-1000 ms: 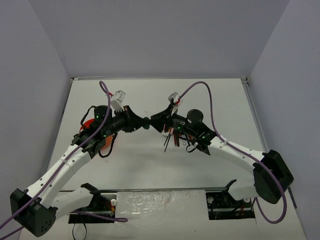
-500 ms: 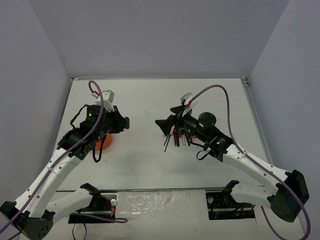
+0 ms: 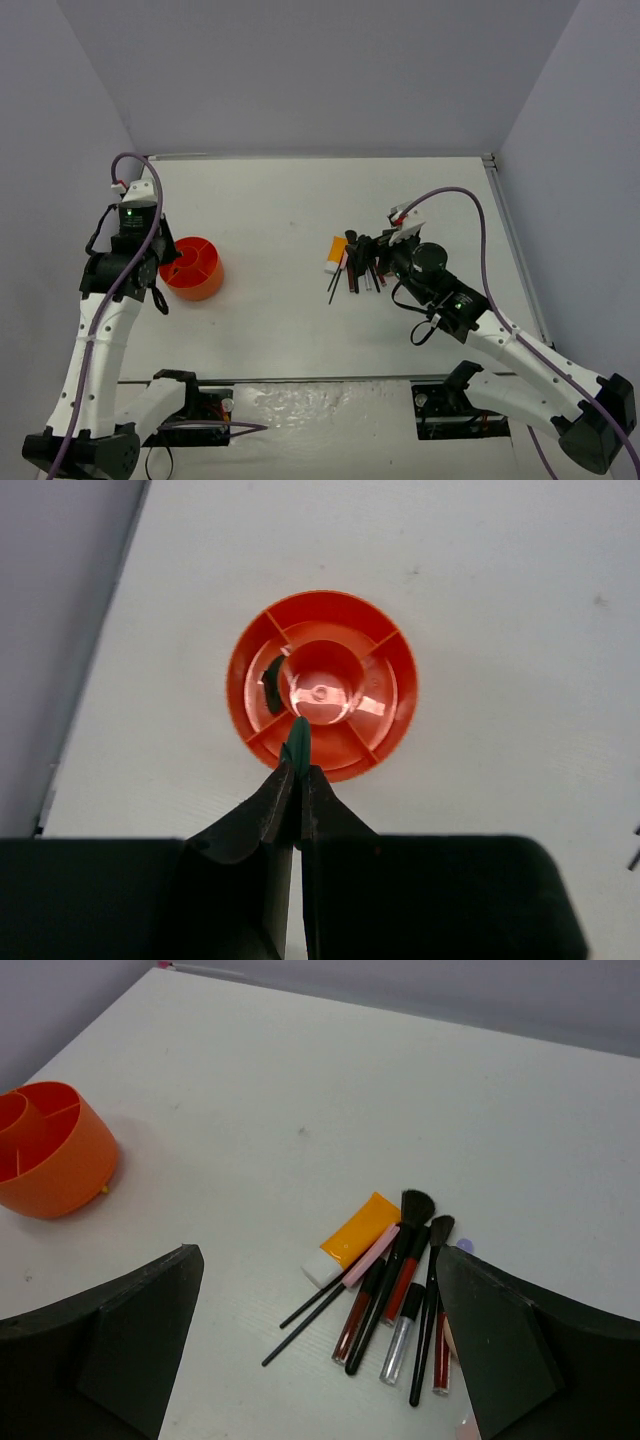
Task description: Organize the makeup
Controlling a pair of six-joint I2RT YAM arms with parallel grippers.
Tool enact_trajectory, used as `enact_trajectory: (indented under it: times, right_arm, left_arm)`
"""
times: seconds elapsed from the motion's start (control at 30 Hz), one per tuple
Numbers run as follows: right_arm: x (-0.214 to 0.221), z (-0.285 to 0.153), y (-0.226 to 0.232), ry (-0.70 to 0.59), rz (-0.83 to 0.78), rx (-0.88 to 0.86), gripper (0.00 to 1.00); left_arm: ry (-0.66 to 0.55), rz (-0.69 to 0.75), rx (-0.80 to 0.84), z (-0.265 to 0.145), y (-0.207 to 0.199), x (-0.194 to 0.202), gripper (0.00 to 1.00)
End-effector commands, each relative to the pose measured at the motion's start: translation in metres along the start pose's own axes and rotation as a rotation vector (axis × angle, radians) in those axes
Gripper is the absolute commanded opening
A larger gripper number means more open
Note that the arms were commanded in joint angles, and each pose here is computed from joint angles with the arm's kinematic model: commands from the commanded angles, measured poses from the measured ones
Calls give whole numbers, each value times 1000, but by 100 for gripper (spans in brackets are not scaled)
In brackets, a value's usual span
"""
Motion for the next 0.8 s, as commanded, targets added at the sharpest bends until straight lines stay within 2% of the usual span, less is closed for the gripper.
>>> enact_trajectory:
  times: [0.0,0.27,0.77]
  right_arm:
    - [-14,-4,-2,-76,58,14,100]
    - [-15,-9,4,-98,82,-25,100]
    - [-8,-8,4,-84,86,-26,100]
  left_arm:
    - [8,41,24,23,17,-13,0]
    - [47,76,55,67,25,-9,0]
    - [125,108,66,107,33,-1,0]
Point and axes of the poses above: each gripper's point midway between its finger pads, its own z axis out along the fingers, its own y axis along the line the jaws close on, x = y × z, the point moved 2 cm from there along -z, back along the fingers
